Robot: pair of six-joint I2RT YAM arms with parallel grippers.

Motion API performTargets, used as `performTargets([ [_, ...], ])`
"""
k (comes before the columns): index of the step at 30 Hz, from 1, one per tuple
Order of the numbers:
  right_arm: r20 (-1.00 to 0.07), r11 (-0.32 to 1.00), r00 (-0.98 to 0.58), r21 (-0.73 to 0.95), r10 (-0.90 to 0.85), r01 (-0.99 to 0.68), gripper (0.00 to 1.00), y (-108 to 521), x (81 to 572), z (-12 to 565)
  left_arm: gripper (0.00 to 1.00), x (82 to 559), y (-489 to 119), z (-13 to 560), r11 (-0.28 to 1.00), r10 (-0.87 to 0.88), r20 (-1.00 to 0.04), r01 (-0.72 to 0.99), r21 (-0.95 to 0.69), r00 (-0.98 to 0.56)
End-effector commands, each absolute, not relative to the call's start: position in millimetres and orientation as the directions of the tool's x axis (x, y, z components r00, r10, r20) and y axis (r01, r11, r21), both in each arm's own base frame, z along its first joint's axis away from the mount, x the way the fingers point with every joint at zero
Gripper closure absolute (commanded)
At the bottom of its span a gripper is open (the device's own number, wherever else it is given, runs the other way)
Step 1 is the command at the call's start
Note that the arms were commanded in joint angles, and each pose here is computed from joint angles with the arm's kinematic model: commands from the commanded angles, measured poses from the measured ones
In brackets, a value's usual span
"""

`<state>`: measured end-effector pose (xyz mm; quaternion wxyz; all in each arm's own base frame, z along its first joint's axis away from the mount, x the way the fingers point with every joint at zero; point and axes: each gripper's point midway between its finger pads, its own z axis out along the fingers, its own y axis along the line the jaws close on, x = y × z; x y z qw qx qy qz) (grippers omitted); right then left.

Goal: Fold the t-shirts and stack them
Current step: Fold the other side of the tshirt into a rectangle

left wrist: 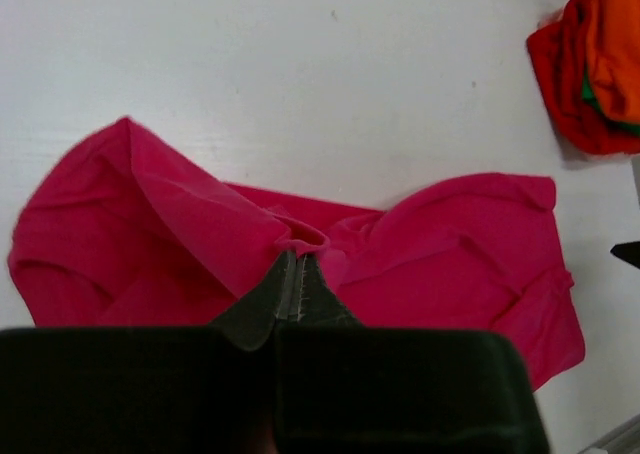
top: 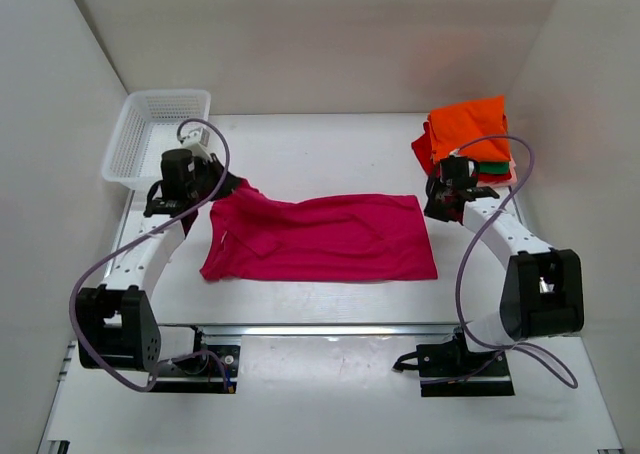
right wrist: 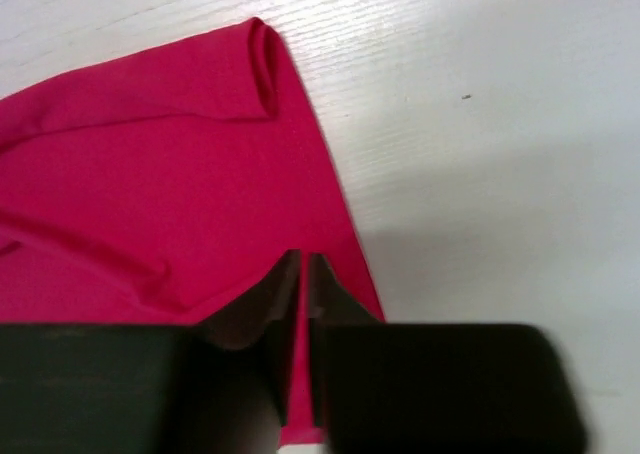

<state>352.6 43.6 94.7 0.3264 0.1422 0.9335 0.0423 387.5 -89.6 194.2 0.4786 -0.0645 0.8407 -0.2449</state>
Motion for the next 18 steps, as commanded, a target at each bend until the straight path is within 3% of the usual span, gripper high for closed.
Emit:
performTargets([
  [1, -0.634, 0.949, -0.707, 0.228, 0.313, 0.215, 0.89, 52.3, 375.5, 96.7, 1.0, 373.9, -96.0, 158.8, 0.873, -0.325, -0.737, 0.111, -0.475, -0.593],
  [7, -0.598, 0.927, -0.712, 0.289, 0.368, 0.238, 0.69, 61.1, 407.1, 78.1, 1.0, 371.3, -102.6, 147.9, 0.865, -0.325, -0.721, 0.116, -0.488, -0.613],
  [18, -0.584, 0.925, -0.72, 0.283, 0.375, 0.253, 0.66, 65.7, 445.7, 65.9, 1.0, 376.6, -101.2, 143.9, 0.865, -0.321, -0.717, 0.117, -0.489, -0.618],
])
